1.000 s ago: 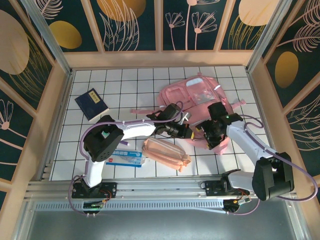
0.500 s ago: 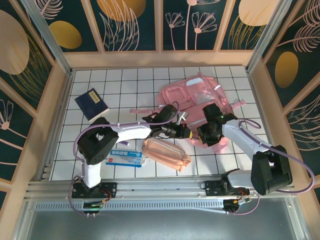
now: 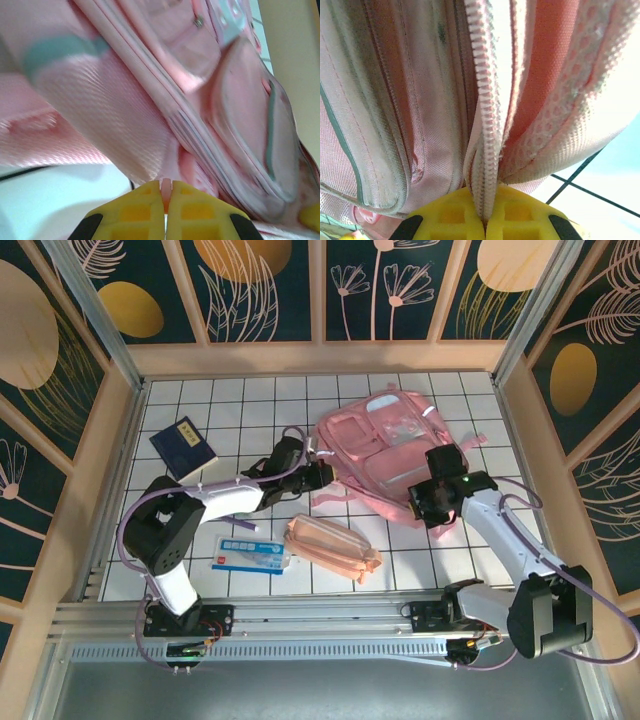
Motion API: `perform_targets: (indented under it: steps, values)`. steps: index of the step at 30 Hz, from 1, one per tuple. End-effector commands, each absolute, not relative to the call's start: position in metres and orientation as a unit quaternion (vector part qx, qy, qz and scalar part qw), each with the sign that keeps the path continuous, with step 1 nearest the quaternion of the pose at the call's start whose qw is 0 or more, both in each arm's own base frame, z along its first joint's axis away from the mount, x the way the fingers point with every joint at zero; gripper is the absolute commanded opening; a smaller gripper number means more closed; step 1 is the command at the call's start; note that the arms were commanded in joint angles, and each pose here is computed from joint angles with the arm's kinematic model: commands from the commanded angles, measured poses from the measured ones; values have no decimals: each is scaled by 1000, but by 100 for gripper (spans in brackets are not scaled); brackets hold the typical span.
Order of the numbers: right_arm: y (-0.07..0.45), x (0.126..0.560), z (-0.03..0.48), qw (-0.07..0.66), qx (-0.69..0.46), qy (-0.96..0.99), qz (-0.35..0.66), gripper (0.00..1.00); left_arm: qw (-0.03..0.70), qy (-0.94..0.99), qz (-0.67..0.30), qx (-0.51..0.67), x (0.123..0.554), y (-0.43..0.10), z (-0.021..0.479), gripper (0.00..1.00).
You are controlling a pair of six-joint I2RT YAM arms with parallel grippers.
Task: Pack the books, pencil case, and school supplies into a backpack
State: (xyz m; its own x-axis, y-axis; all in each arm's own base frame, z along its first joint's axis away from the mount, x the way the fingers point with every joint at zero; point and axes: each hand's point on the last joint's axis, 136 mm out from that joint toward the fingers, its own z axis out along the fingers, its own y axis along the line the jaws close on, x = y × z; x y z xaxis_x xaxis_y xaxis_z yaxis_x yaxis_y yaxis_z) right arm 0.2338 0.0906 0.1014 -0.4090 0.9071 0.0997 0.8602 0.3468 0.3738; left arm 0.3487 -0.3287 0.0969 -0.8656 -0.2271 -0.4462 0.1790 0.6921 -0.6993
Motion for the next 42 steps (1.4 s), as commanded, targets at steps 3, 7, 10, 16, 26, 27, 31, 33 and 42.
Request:
perform_targets:
  steps: [3, 7, 10, 16, 26, 27, 31, 33, 42]
  values:
    - [83, 228, 105, 73, 543, 816, 184, 0, 339, 886, -307, -72, 410, -284, 84, 0]
    - [97, 231, 108, 69, 528, 816, 225, 21, 355, 886, -295, -45, 418, -287, 90, 0]
    - [88, 233, 121, 101, 506, 831, 207, 48, 374, 882, -282, -41, 421, -281, 106, 2]
    - [46, 247, 140, 166, 451, 864, 151, 58, 374, 883, -278, 44, 421, -286, 123, 28]
    - [49, 292, 109, 171, 336, 911, 164, 39, 355, 845, -306, 260, 357, -362, 166, 57]
    - [46, 297, 109, 185, 319, 917, 153, 31, 340, 847, -294, 284, 348, -374, 160, 57]
    - [26, 306, 101, 211, 293, 928, 92, 32, 290, 864, -277, 304, 337, -405, 132, 58]
    - [20, 310, 97, 215, 289, 930, 77, 37, 284, 868, -273, 301, 336, -413, 121, 60]
    - [6, 320, 101, 221, 327, 913, 104, 52, 297, 830, -203, 427, 323, -449, 104, 67]
